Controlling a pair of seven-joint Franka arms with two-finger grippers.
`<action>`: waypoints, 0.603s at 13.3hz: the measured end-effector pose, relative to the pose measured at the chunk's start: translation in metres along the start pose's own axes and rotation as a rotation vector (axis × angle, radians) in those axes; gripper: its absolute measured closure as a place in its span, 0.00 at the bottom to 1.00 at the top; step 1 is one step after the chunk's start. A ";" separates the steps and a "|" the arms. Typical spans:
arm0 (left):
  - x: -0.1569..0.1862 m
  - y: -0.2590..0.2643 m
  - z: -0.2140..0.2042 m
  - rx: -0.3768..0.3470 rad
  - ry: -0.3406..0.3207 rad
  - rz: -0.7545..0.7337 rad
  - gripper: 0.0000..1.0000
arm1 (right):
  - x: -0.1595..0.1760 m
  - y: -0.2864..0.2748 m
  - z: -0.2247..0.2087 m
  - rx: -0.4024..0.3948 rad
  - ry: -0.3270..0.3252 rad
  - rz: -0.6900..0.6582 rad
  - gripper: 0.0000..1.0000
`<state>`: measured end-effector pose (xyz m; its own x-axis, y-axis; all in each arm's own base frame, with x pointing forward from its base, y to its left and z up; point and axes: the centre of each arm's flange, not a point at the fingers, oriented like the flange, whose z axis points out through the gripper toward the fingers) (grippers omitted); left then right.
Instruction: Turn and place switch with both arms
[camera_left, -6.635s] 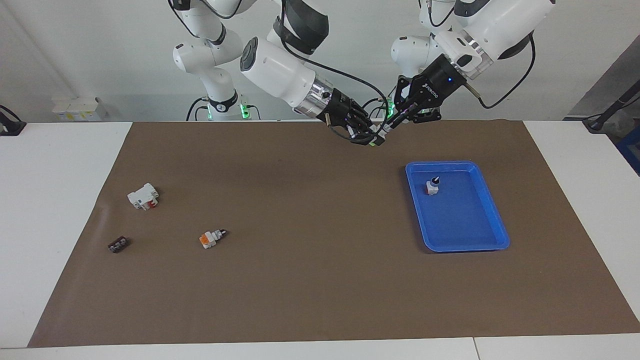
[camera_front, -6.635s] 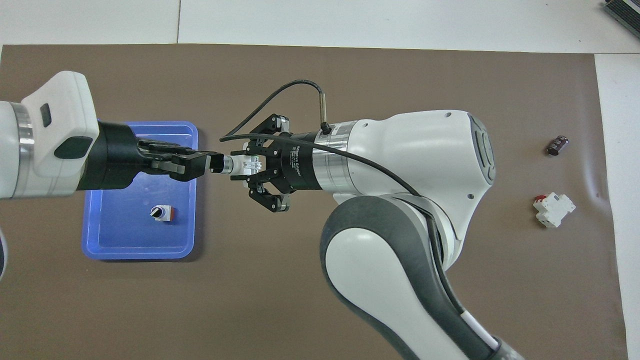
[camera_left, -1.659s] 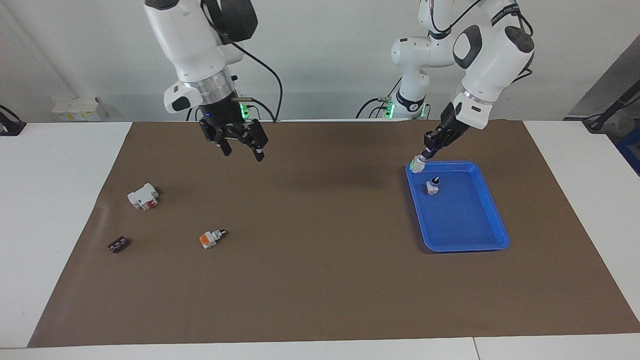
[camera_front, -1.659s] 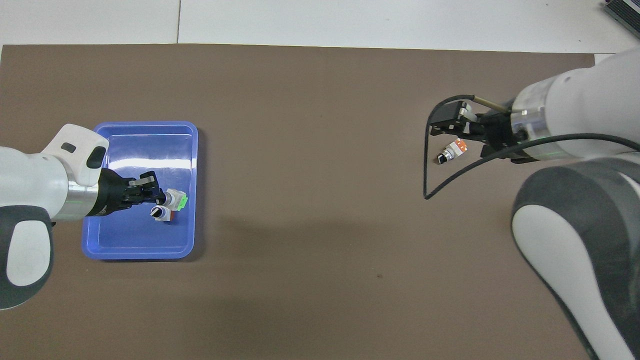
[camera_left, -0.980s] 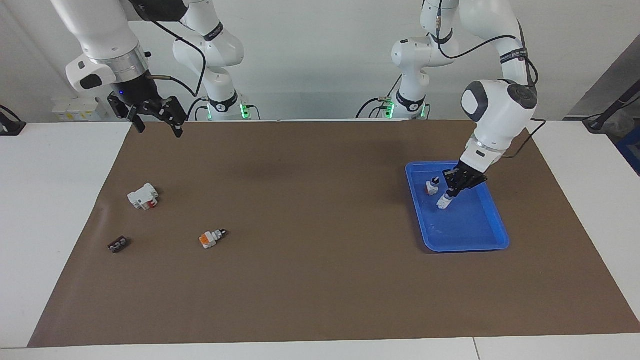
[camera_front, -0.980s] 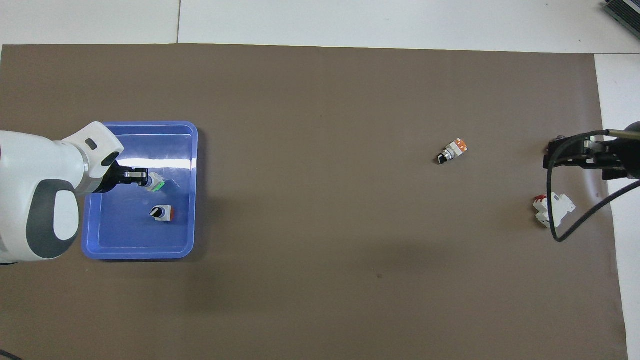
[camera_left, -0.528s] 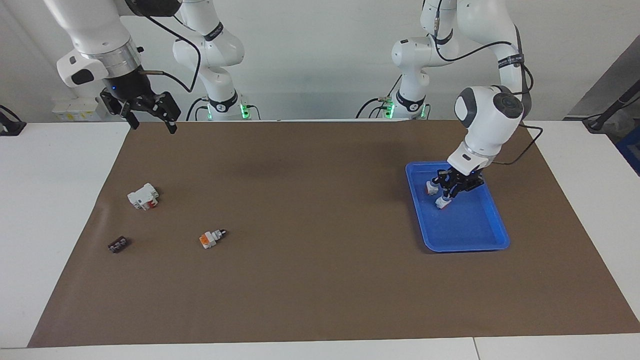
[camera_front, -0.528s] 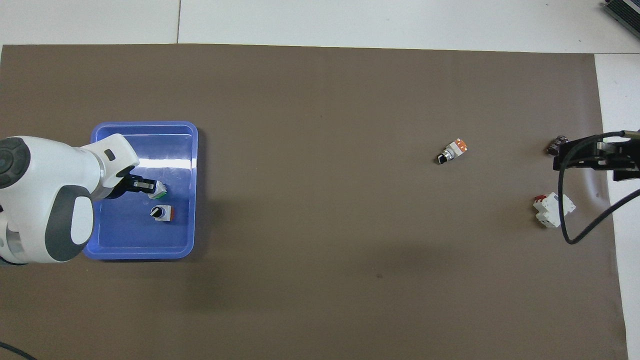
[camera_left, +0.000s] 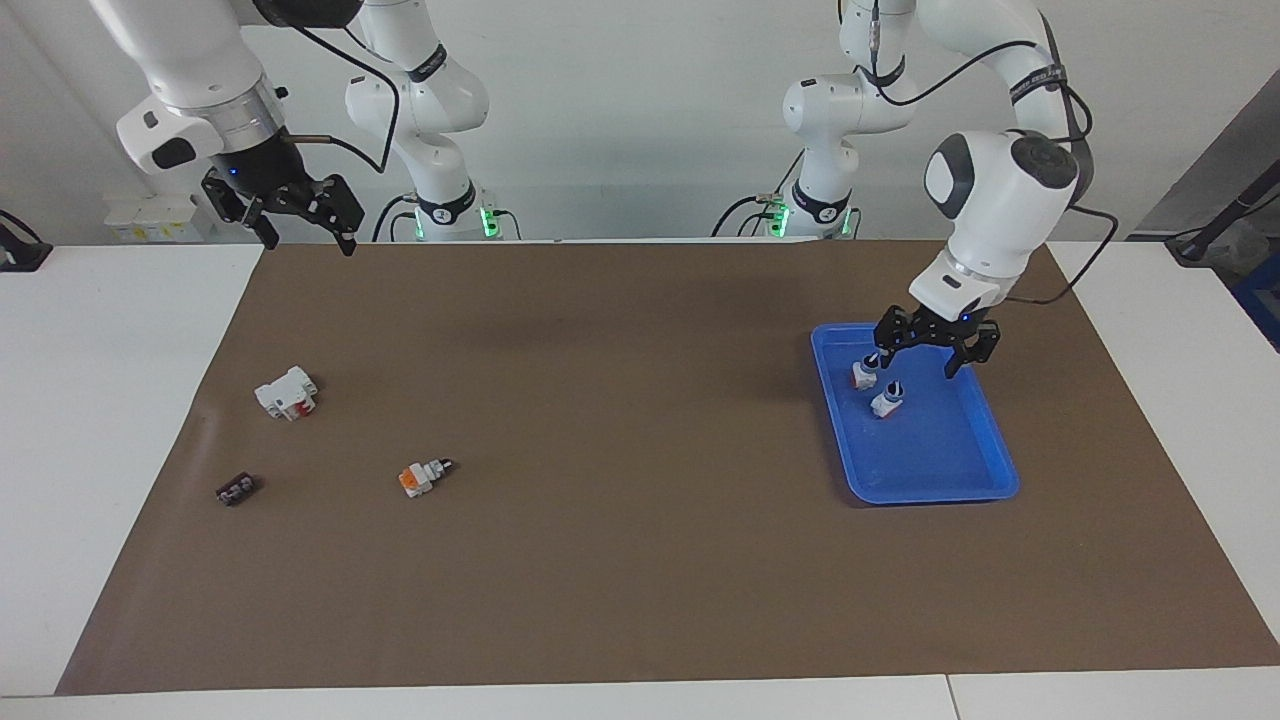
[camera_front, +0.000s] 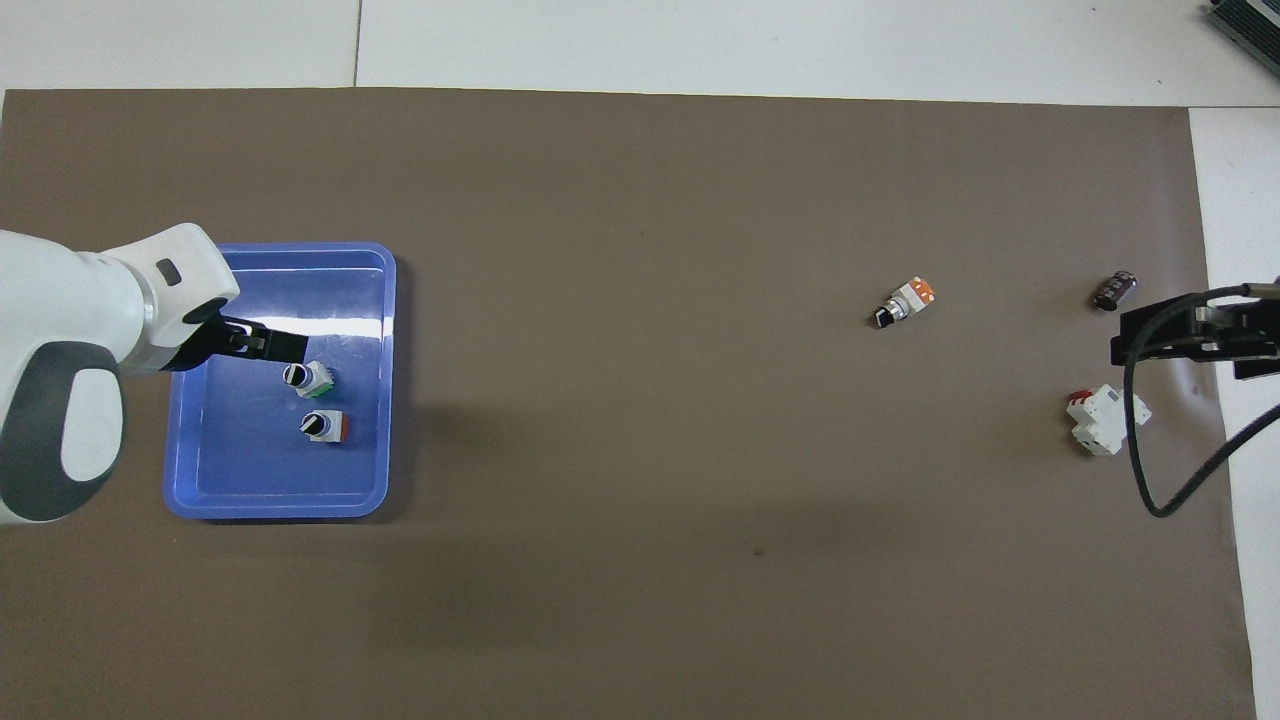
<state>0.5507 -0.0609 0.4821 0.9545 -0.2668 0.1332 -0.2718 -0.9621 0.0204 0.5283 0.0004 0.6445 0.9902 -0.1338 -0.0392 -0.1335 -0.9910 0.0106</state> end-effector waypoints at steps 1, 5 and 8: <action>0.003 0.008 -0.024 0.001 0.011 0.015 0.00 | 0.000 0.000 0.001 -0.001 -0.003 0.000 0.00; 0.018 0.025 -0.106 -0.010 -0.010 0.050 0.00 | 0.000 0.000 0.002 -0.001 -0.007 -0.001 0.00; 0.027 0.022 -0.159 -0.024 -0.049 0.052 0.00 | -0.002 -0.001 0.000 -0.001 -0.003 -0.002 0.00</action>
<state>0.5512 -0.0803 0.6437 0.9436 -0.3198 0.0858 -0.3239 -0.9453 0.0382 0.5266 0.0012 0.6445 0.9904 -0.1319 -0.0423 -0.1315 -0.9913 0.0111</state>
